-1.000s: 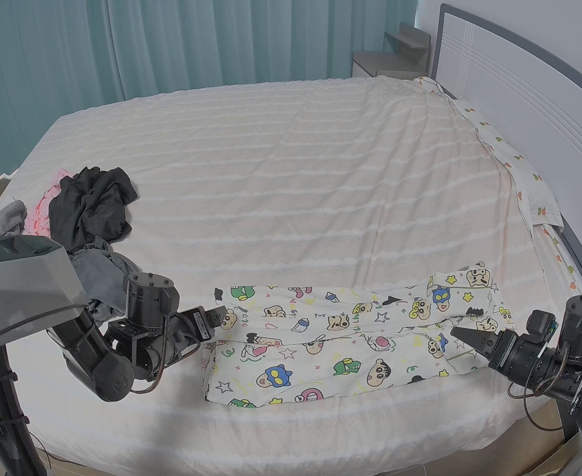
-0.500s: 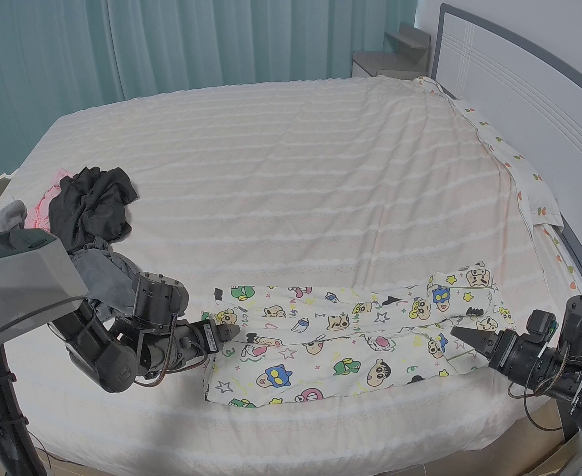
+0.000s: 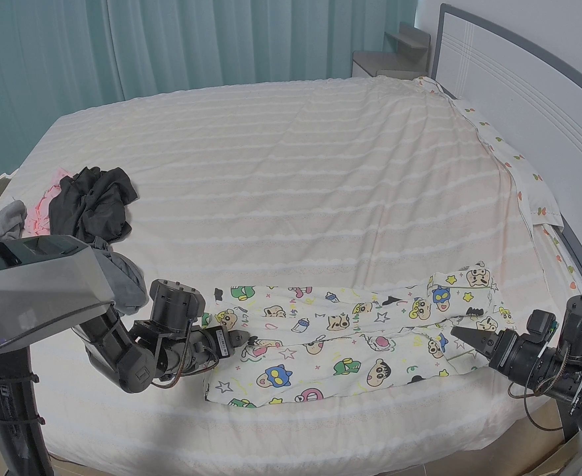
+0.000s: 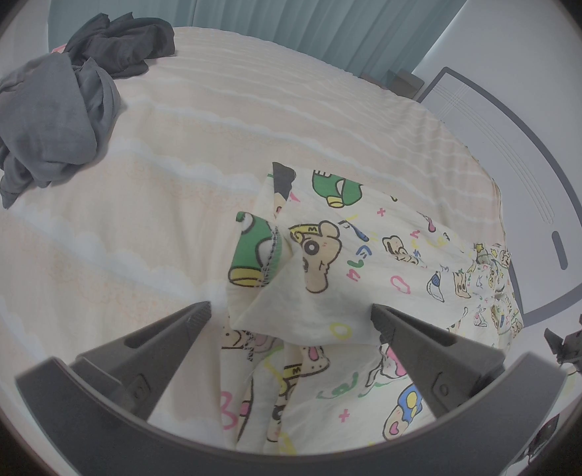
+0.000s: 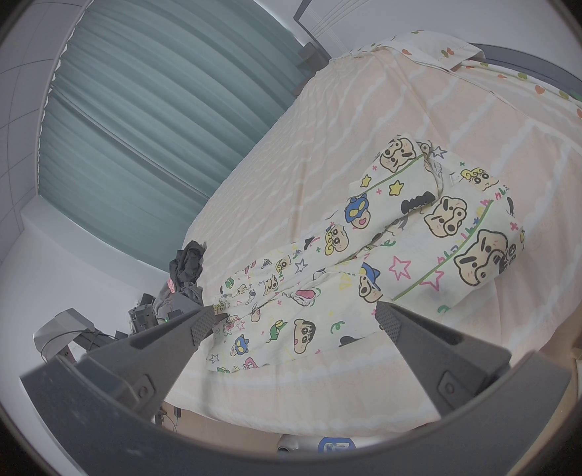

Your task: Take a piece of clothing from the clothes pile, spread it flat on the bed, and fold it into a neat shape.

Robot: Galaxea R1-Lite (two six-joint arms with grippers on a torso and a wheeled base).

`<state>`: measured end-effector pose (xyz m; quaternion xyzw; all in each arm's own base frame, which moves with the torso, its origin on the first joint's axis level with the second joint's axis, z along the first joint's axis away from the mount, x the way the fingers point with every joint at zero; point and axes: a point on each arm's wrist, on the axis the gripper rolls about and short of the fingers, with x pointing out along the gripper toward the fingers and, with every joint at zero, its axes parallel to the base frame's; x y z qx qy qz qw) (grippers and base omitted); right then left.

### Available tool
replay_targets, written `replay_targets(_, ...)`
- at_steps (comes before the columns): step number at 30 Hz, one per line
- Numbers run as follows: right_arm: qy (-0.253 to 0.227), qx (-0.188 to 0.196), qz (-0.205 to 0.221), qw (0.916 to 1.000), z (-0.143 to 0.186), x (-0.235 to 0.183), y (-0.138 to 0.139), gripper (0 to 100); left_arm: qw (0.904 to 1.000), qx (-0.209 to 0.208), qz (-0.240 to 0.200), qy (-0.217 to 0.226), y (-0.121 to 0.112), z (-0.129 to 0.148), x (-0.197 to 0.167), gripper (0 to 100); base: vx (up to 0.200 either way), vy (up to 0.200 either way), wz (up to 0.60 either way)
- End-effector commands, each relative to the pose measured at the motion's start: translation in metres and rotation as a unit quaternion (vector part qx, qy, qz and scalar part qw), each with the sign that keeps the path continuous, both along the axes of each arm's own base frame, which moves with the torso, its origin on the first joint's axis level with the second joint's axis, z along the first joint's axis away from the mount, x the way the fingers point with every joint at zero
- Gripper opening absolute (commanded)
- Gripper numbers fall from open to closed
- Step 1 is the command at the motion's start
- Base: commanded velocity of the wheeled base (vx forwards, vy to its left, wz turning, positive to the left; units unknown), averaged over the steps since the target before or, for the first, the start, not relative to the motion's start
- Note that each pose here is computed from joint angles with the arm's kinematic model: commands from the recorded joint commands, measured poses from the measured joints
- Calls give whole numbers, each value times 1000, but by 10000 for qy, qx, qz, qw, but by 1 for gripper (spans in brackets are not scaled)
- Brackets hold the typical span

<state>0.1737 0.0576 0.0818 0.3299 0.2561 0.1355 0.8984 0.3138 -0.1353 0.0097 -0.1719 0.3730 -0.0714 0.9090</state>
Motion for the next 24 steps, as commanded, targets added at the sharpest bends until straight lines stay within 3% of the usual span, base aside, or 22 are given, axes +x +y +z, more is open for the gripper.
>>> replay_targets(1, 92, -28, 2, 10000, -3, -4, -1, 100, 10000, 23, -26, 74, -3, -7, 1, 100, 0, 0, 0)
replay_targets(11, 92, -28, -5, 10000, -3, -3, -1, 100, 9995, -296, 84, -76, -12, 2, 6, 100, 0, 0, 0)
replay_targets(21, 92, -28, -5, 10000, -3, -3, -1, 100, 9995, -300, 92, -42, -14, -2, 7, 100, 0, 0, 0)
replay_targets(22, 85, -25, -5, 10000, -3, -4, -1, 100, 9995, -293, 93, -28, -14, -2, 7, 0, 0, 0, 0)
replay_targets(24, 85, -25, -5, 10000, -3, -4, -1, 100, 9995, -293, 93, -28, -14, -2, 7, 0, 0, 0, 0)
